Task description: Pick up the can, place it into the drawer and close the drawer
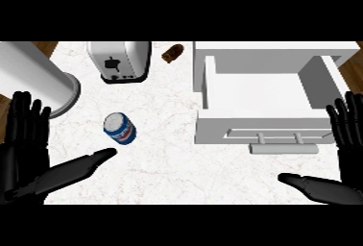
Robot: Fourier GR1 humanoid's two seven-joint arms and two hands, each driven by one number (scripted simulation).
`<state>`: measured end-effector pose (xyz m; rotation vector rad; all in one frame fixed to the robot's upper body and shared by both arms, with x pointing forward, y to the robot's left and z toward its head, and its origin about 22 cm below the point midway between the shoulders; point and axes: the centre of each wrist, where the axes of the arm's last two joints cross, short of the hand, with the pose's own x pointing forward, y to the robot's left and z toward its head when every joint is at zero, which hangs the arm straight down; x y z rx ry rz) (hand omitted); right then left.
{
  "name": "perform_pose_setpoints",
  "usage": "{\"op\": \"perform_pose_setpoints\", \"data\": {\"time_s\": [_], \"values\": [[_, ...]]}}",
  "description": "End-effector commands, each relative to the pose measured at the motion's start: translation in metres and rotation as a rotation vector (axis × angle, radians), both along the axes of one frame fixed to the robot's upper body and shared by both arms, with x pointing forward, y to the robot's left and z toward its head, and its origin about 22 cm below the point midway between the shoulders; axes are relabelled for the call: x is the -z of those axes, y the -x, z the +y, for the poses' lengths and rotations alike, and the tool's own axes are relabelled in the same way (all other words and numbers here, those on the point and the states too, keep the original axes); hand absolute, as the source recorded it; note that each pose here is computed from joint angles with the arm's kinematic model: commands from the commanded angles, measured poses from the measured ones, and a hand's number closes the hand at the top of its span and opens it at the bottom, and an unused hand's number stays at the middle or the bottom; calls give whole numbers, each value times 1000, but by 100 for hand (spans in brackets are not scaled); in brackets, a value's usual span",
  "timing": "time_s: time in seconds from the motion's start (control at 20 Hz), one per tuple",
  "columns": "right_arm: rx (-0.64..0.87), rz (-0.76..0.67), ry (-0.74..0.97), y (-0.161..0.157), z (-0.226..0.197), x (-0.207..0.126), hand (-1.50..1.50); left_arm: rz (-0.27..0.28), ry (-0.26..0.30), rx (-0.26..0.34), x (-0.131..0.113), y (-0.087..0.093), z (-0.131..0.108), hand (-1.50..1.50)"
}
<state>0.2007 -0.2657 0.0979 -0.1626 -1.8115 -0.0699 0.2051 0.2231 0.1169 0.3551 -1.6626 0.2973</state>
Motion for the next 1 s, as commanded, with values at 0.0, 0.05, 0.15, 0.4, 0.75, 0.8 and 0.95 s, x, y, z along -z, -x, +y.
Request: {"op": "perform_pose_setpoints", "data": {"time_s": [0.0, 0.05, 0.15, 0.4, 0.75, 0.8, 0.95], "values": [[1, 2, -5, 12, -28, -1, -150, 27, -1, 5, 15, -20, -9, -150], [15, -5, 7, 1, -1, 11, -150, 24, -6, 2, 6, -7, 1, -150], [-1, 3, 12, 0, 12, 22, -150, 28, -3, 16, 6, -35, -20, -150], [18, 0, 0, 16, -18, -14, -150, 98, 6, 2, 46, -45, -28, -150], [6, -16, 26, 10, -8, -15, -150, 146, 14, -19, 97, -2, -37, -150], [10, -12, 13, 42, -10, -9, -150, 141, 15, -29, 104, -34, -28, -150], [-17, -9, 11, 38, -10, -22, -150, 146, -2, -55, 130, -34, -25, -150]]}}
